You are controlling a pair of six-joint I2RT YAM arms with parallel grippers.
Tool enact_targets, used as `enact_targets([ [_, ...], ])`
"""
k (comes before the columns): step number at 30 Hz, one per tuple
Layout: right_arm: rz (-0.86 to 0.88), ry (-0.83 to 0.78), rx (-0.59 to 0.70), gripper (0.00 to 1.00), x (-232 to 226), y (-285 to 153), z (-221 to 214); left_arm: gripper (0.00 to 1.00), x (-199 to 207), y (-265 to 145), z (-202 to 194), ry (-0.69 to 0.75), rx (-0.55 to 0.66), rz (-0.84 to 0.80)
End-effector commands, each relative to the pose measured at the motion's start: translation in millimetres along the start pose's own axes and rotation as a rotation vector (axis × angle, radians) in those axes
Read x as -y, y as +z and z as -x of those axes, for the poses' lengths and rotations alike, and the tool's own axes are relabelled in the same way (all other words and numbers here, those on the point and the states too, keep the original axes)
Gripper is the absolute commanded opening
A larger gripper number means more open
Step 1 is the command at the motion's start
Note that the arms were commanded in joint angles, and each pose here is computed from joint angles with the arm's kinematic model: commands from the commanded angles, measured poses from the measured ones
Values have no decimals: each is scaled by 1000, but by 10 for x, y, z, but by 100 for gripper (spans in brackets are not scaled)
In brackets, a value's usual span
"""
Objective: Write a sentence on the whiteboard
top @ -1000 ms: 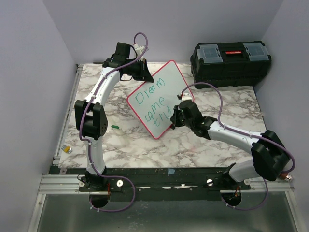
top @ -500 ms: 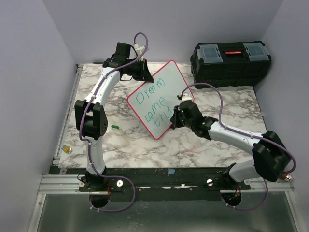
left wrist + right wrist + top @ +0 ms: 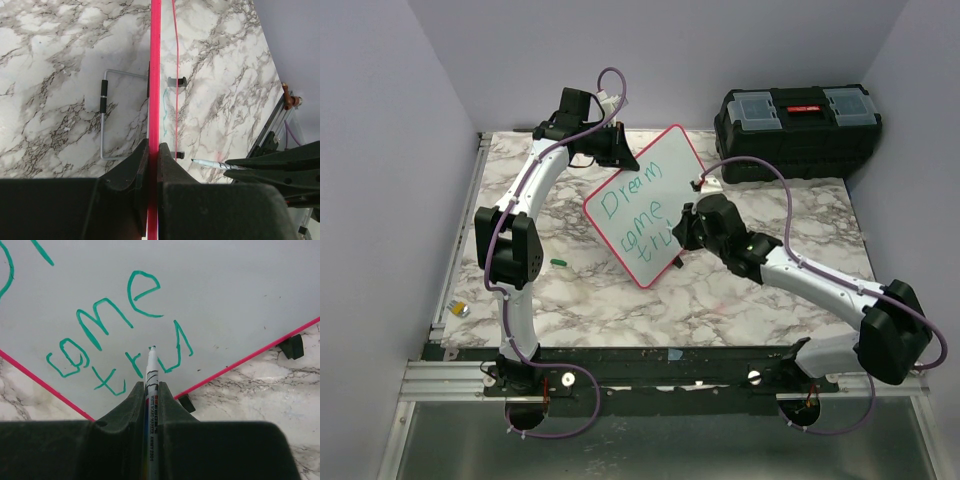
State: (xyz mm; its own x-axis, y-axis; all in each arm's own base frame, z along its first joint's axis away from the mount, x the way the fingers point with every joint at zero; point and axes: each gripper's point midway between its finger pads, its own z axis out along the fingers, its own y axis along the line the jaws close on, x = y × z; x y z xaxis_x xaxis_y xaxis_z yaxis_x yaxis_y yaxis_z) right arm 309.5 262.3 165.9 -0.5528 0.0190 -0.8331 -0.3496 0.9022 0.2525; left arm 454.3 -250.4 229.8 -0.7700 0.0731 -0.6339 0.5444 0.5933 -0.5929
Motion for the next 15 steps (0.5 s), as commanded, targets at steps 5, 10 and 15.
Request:
enact_targets([
  [5,-83,-3,4,1,274,151,95,0,51,-2,-76,42,-20,32],
  [10,-86,6,-3,1,345,203,71,0,49,2,-75,41,-20,31],
  [15,-75,11,-8,1,357,263,40,0,46,6,-76,41,-21,31],
])
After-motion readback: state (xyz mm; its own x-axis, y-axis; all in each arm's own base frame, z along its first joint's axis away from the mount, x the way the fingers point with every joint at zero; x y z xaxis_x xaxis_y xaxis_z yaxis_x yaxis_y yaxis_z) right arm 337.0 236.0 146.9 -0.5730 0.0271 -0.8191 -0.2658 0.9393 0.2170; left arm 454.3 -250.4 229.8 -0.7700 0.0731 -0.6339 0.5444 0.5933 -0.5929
